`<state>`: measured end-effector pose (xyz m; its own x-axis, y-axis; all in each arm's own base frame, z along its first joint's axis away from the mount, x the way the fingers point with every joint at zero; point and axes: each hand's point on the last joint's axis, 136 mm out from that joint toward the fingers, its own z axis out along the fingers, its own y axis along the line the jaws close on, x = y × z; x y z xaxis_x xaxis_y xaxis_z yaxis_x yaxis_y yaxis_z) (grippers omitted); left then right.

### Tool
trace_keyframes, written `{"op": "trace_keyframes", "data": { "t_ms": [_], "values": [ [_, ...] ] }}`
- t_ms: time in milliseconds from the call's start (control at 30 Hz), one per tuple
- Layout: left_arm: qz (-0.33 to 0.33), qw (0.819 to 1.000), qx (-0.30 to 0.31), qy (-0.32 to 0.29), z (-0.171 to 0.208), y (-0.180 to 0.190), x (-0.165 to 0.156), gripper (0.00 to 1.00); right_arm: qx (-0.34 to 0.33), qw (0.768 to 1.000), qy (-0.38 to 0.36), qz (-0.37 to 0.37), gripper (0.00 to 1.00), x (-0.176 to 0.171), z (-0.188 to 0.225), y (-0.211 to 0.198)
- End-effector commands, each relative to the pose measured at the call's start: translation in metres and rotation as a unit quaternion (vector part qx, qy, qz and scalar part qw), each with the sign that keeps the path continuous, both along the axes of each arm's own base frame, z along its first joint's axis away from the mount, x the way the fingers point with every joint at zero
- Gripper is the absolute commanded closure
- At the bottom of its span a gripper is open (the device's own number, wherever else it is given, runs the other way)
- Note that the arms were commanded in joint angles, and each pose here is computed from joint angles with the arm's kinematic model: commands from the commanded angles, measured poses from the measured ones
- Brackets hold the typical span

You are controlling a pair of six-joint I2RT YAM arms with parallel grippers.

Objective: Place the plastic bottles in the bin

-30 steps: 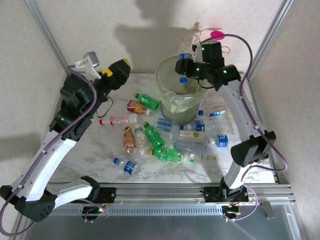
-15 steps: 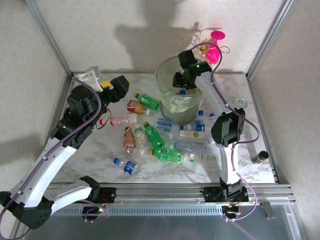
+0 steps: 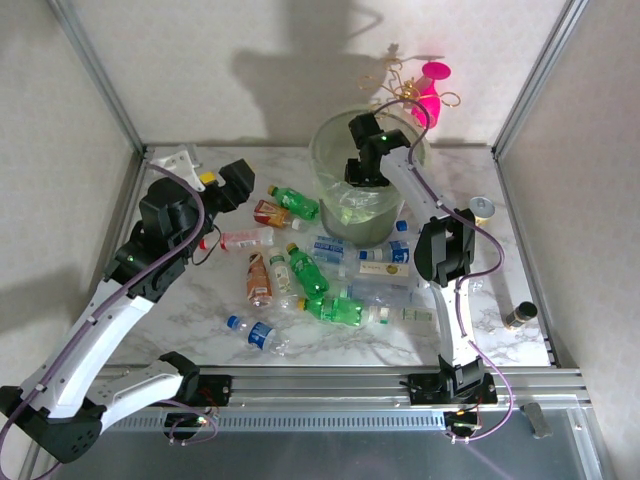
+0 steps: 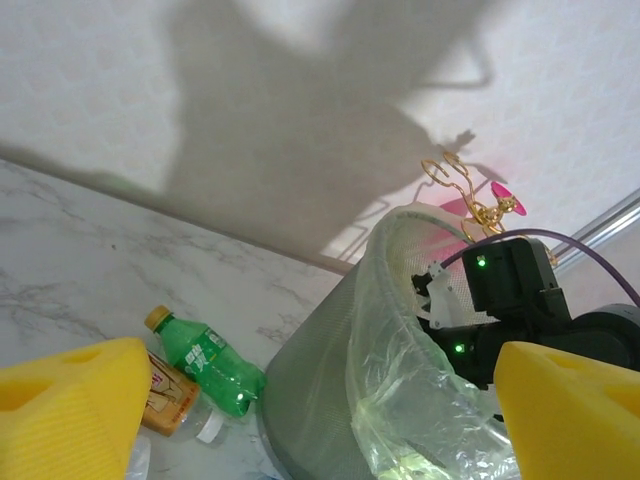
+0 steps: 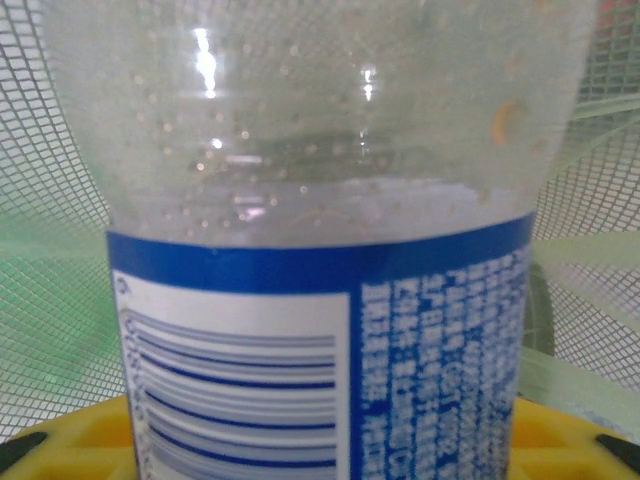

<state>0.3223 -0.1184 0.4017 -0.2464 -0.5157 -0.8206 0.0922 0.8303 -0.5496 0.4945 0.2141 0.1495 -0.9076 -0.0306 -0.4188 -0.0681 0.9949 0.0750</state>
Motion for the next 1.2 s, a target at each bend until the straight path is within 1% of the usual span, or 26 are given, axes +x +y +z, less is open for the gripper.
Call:
{"op": "trace_keyframes", "data": {
  "t_ms": [0, 100, 167, 267, 333, 400, 467, 533, 700, 833, 900, 967, 1067, 1167],
  "values": [
    [0.016, 1.0, 0.0, 0.001, -0.002, 0.008, -0.002, 0.11, -0.016, 0.999, 0.028, -0.001, 0.53, -0.007, -0.026, 0.0],
    [0.018, 1.0, 0.0, 0.001, -0.001, 0.01, -0.002, 0.11, -0.009, 0.999, 0.043, -0.001, 0.51, -0.014, -0.038, 0.005],
    [0.018, 1.0, 0.001, -0.001, 0.001, 0.01, -0.002, 0.11, -0.01, 0.999, 0.045, 0.003, 0.47, -0.017, -0.041, 0.009],
    [0.022, 1.0, 0.005, -0.003, 0.002, 0.013, -0.003, 0.11, -0.013, 0.999, 0.039, 0.0, 0.37, -0.016, -0.037, 0.01],
    [0.021, 1.0, 0.006, -0.006, 0.004, 0.014, -0.004, 0.11, -0.015, 1.0, 0.021, -0.007, 0.27, -0.011, -0.024, 0.008],
    [0.021, 1.0, 0.007, -0.007, 0.005, 0.014, -0.003, 0.1, -0.017, 1.0, 0.003, -0.012, 0.21, -0.007, -0.011, 0.006],
    [0.022, 1.0, 0.007, -0.008, 0.007, 0.014, -0.003, 0.1, -0.016, 1.0, -0.012, -0.014, 0.18, -0.004, 0.001, 0.005],
    [0.019, 1.0, 0.006, -0.01, 0.009, 0.013, -0.002, 0.1, -0.013, 1.0, -0.02, -0.016, 0.17, -0.003, 0.01, 0.005],
    [0.022, 1.0, 0.003, -0.009, 0.013, 0.013, -0.001, 0.1, -0.001, 0.999, -0.046, -0.022, 0.17, -0.002, 0.038, 0.004],
    [0.044, 0.999, -0.007, -0.003, 0.012, 0.02, 0.001, 0.1, 0.01, 0.995, -0.091, -0.031, 0.17, -0.003, 0.082, -0.002],
    [0.053, 0.998, -0.014, -0.003, 0.012, 0.024, 0.0, 0.14, 0.016, 0.992, -0.121, -0.038, 0.19, -0.006, 0.108, -0.007],
    [0.066, 0.997, -0.027, -0.003, 0.01, 0.031, -0.002, 0.15, 0.027, 0.988, -0.149, -0.038, 0.2, -0.013, 0.135, -0.01],
    [0.082, 0.995, -0.053, 0.008, 0.0, 0.04, -0.004, 0.15, 0.052, 0.979, -0.194, -0.025, 0.2, -0.031, 0.176, -0.009],
    [0.089, 0.993, -0.059, 0.043, -0.019, 0.042, -0.002, 0.16, 0.083, 0.968, -0.238, 0.014, 0.2, -0.059, 0.208, 0.0]
  ]
}}
